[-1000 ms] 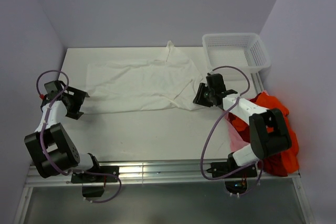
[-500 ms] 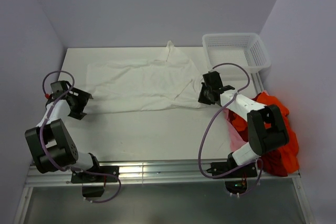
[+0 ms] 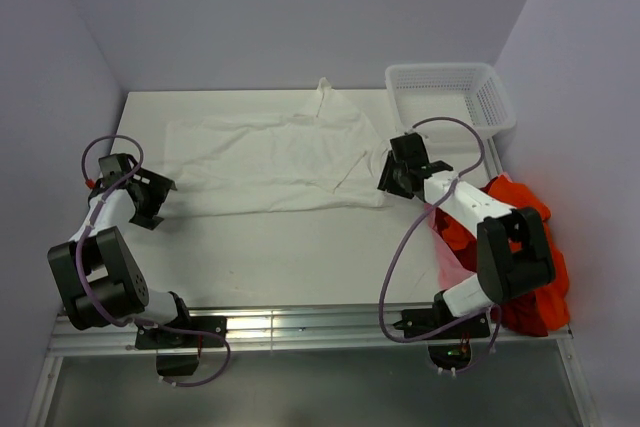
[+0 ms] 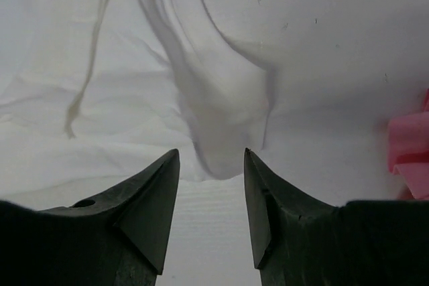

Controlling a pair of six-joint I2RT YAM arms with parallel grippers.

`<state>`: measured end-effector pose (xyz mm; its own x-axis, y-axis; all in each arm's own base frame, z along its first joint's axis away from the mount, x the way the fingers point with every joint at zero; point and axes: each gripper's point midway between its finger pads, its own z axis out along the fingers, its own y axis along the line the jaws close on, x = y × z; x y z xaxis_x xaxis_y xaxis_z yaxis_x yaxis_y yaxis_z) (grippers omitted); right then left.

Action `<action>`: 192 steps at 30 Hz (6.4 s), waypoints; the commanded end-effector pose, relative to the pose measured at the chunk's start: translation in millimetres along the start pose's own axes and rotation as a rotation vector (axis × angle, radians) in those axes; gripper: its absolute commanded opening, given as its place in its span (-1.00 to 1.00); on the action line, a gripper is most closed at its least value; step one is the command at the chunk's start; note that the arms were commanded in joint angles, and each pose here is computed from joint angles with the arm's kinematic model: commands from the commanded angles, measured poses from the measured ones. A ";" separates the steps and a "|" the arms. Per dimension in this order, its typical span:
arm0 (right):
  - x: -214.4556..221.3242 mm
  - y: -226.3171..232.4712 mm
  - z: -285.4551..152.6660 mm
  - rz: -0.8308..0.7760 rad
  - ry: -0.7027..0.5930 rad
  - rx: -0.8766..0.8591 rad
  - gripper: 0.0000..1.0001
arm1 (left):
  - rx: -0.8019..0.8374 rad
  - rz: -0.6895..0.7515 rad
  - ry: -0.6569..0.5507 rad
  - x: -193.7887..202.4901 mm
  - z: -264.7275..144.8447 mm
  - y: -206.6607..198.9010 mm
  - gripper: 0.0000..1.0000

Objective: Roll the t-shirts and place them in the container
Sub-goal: Fold the tshirt

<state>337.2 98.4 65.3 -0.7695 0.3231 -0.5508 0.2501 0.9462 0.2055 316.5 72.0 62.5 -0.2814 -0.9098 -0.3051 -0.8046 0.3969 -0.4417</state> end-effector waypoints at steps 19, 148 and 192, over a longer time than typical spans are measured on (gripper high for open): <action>10.5 -5.0 18.4 0.027 -0.004 0.003 -0.30 | 0.022 0.027 -0.056 -11.2 -12.6 -11.1 0.74; 21.4 -17.0 -18.0 0.420 -0.009 0.062 -1.00 | -0.116 -0.111 -0.025 -0.4 -22.7 37.8 -0.99; 114.1 -81.9 -37.1 0.462 0.037 0.147 -0.76 | -0.211 -0.148 -0.059 18.9 -49.8 75.2 -0.99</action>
<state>211.6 65.1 18.5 -0.5810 0.7174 -0.3843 0.6328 0.6952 0.3410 220.9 72.1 57.2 -0.1352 -0.9531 -0.2706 -0.9334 0.2141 -0.2878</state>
